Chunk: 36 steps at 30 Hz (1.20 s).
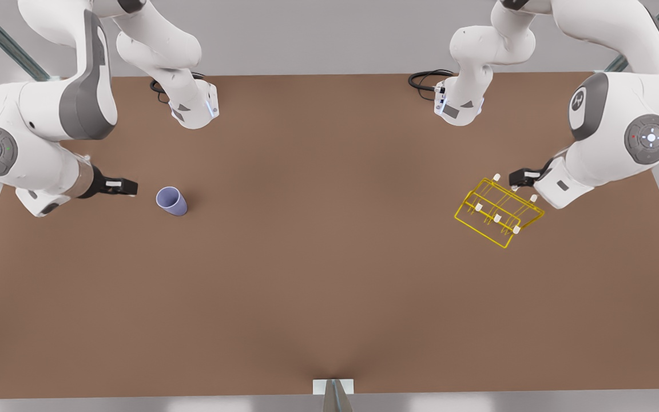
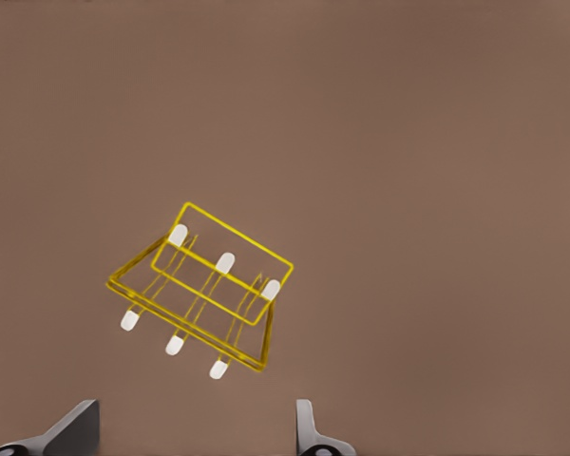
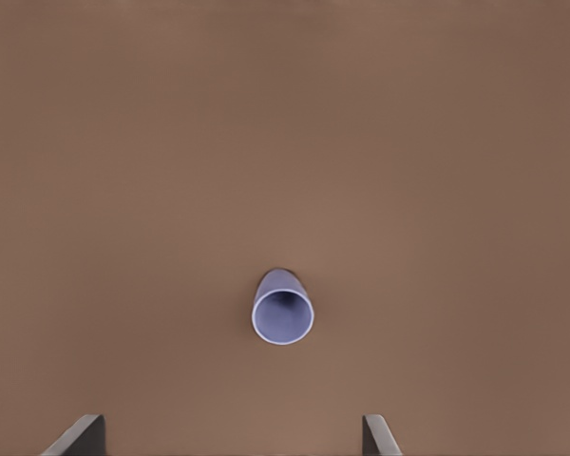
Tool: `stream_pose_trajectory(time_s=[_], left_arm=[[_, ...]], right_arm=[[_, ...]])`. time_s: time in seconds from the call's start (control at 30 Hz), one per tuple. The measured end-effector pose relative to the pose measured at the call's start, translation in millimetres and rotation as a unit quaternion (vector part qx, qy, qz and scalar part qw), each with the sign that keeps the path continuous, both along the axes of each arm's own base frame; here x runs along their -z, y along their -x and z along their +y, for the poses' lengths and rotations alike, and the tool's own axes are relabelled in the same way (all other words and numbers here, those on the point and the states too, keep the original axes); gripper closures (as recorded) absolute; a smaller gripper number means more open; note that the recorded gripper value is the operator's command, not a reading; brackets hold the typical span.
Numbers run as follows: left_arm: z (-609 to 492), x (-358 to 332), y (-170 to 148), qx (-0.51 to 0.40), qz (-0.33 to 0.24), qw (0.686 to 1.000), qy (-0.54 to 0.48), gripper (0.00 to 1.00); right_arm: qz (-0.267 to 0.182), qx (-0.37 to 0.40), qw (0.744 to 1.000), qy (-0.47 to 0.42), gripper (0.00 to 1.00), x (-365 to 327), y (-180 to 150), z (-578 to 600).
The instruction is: Place the cup on the cup holder
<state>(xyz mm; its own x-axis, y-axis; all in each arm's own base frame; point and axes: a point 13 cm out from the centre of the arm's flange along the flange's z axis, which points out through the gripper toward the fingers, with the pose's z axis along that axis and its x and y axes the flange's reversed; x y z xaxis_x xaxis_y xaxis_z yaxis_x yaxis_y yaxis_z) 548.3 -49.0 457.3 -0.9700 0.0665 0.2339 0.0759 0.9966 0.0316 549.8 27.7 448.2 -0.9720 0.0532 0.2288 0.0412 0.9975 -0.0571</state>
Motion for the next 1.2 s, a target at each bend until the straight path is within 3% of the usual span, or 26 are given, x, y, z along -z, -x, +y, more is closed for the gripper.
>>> stream_pose_trajectory(time_s=[0.1,0.3,0.7,0.97,1.2], left_arm=[[-3.9,-1.4,-2.8,-0.001,-0.007,1.000,-0.002,0.00],[0.4,14.0,-5.7,-0.012,0.005,1.000,-0.010,0.00],[2.1,25.8,1.2,-0.024,0.031,0.999,-0.017,0.00],[4.1,26.0,2.7,-0.029,0.034,0.999,-0.019,0.00],[4.2,29.6,2.8,-0.032,0.038,0.999,-0.020,0.00]], right_arm=[[-0.022,-0.012,1.000,-0.004,0.00,14.5,-10.5,15.7],[0.014,-0.102,0.995,0.004,0.00,125.5,39.7,103.9],[-0.012,0.026,0.999,-0.013,0.00,251.4,53.3,-14.8],[-0.045,0.006,0.998,-0.039,0.00,259.9,47.8,13.3],[-0.015,0.002,0.999,-0.041,0.00,241.0,69.1,10.5]])
